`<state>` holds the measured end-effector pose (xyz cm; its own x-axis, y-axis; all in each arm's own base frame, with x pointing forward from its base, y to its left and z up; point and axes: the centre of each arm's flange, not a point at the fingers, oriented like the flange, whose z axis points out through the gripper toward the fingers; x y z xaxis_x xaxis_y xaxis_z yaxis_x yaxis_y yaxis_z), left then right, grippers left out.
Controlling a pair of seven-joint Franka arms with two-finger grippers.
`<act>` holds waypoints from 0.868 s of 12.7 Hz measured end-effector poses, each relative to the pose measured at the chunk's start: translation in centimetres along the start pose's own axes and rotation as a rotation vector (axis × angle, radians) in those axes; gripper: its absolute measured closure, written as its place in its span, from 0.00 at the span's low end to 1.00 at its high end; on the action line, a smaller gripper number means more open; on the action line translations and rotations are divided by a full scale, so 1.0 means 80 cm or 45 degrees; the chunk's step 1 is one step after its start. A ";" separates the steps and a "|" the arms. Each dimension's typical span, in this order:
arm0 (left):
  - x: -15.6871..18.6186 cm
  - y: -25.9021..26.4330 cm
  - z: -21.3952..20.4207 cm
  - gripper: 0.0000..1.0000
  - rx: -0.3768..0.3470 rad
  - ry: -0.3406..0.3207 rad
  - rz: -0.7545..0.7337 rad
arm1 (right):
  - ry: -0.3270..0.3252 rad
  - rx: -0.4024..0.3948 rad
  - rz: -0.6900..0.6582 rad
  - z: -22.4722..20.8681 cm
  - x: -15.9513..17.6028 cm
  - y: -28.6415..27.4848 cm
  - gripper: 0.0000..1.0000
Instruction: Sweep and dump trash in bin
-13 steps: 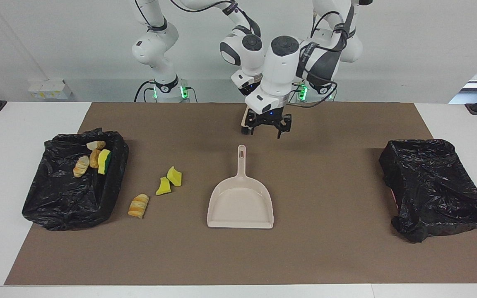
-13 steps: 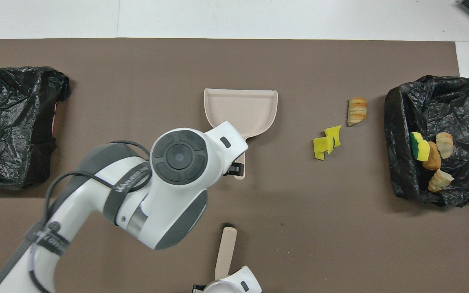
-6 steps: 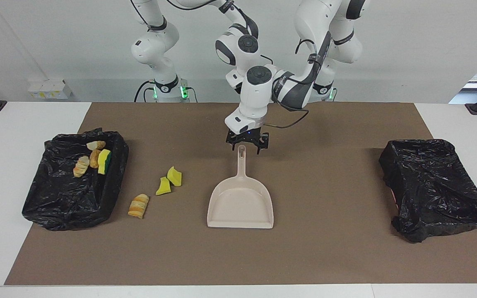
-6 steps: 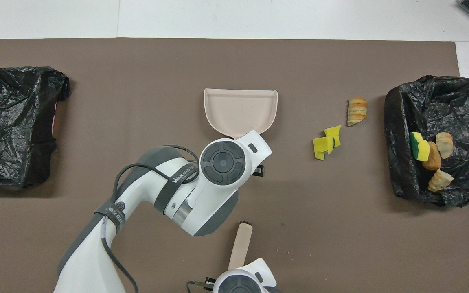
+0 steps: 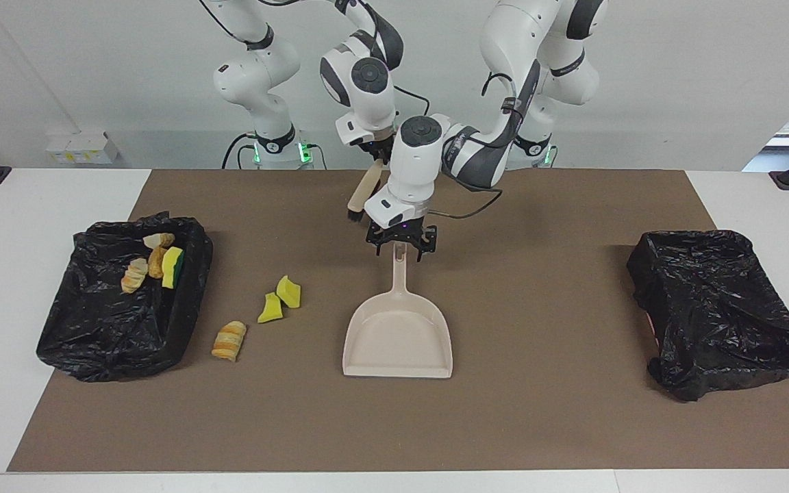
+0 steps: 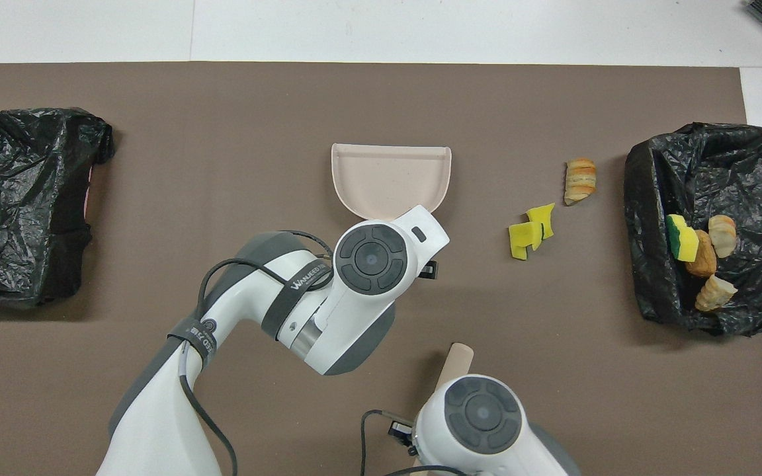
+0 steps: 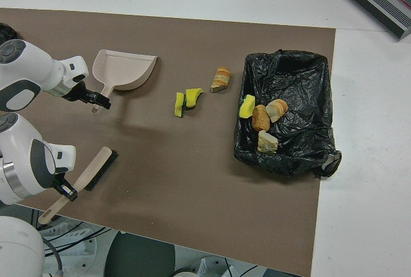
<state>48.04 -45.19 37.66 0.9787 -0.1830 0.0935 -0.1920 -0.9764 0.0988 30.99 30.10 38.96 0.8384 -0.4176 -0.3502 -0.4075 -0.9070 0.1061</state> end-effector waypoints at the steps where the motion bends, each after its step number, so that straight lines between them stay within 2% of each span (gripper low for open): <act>1: 0.001 -0.001 0.002 0.00 0.001 -0.001 -0.002 | -0.008 -0.007 0.006 -0.011 0.017 0.016 0.74; 3: 0.001 -0.002 0.015 0.02 0.008 -0.012 -0.004 | -0.013 -0.026 -0.013 -0.032 0.048 0.051 0.74; 5: 0.005 0.000 0.021 0.04 -0.007 0.011 -0.005 | -0.012 -0.037 -0.070 -0.052 0.074 0.087 0.74; 6: 0.007 0.001 0.021 0.19 -0.017 0.027 -0.005 | -0.017 -0.035 -0.109 -0.062 0.091 0.109 0.74; 7: 0.008 0.001 0.021 0.29 -0.019 0.032 -0.005 | -0.020 -0.033 -0.161 -0.070 0.110 0.133 0.74; 8: 0.008 0.001 0.022 0.31 -0.021 0.035 -0.005 | -0.024 -0.031 -0.216 -0.077 0.131 0.159 0.74; 9: 0.008 0.001 0.023 0.47 -0.020 0.035 -0.005 | -0.018 -0.028 -0.269 -0.083 0.155 0.188 0.74; 10: 0.008 0.001 0.023 0.54 -0.019 0.034 -0.004 | -0.013 -0.020 -0.321 -0.088 0.179 0.218 0.74; 11: 0.008 0.001 0.024 0.54 -0.015 0.036 0.000 | -0.008 -0.012 -0.377 -0.092 0.200 0.250 0.74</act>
<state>48.83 -45.58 35.85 0.9762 -0.1794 0.1215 -0.1929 -0.9750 0.1104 38.93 4.88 42.32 0.9179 -0.1346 -0.3733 -0.1422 -0.9898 0.0072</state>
